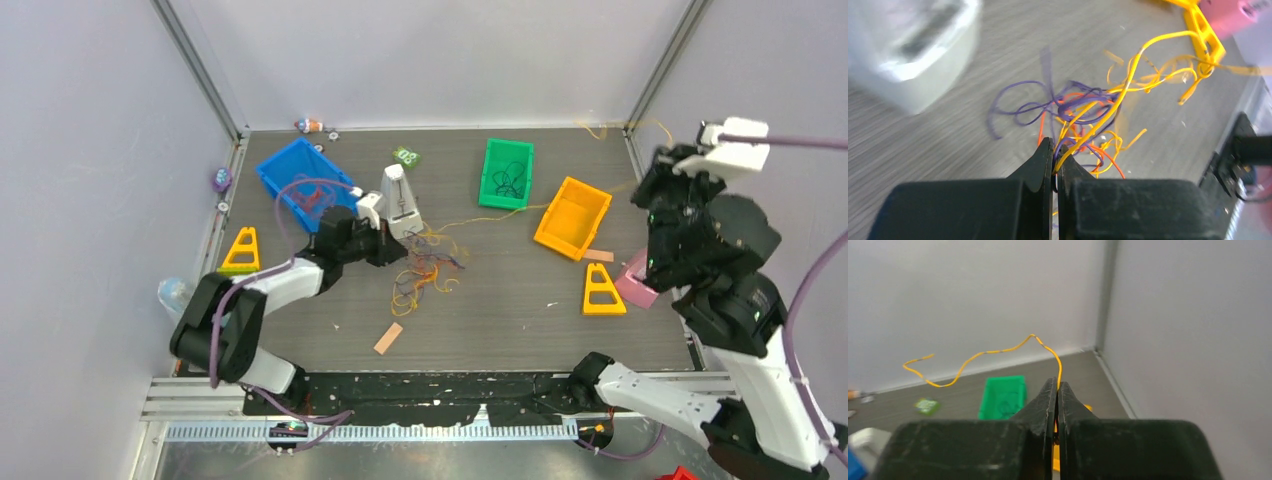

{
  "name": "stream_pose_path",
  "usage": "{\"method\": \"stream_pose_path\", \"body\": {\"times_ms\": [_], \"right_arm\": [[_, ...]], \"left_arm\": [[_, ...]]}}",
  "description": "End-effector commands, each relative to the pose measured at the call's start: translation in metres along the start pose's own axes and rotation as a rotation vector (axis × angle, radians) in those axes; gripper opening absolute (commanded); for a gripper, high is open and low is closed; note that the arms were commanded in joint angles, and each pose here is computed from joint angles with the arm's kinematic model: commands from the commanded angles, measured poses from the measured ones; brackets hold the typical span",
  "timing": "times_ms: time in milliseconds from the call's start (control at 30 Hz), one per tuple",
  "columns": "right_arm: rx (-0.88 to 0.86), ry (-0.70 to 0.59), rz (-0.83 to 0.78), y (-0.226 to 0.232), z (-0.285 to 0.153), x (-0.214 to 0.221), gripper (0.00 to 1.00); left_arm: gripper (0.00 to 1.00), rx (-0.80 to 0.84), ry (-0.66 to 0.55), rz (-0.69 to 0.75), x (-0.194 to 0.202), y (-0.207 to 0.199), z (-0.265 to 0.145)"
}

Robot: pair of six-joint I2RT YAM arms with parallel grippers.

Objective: Untangle the cables

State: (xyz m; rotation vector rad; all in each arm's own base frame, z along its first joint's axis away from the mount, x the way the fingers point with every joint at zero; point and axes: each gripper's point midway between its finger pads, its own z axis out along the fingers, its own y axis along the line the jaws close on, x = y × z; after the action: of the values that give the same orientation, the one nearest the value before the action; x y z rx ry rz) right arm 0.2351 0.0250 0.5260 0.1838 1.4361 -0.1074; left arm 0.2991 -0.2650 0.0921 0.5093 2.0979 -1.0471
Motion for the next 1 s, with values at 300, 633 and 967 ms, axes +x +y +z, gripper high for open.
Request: {"method": "stream_pose_path", "body": {"times_ms": [300,633,967], "right_arm": [[0.300,0.356,-0.205,-0.063,-0.033,0.189,0.11],[-0.421,0.694,-0.119,0.061,-0.074,0.326,0.98],[-0.852,0.600,0.005,0.172,-0.065,0.325,0.94]], "left_arm": [[0.00,-0.256,-0.260,0.113,-0.047,0.017,-0.062],[0.00,-0.095,-0.200,0.385,-0.040,-0.048,-0.036],[0.00,-0.057,-0.196,0.458,-0.035,-0.066,-0.036]]}}
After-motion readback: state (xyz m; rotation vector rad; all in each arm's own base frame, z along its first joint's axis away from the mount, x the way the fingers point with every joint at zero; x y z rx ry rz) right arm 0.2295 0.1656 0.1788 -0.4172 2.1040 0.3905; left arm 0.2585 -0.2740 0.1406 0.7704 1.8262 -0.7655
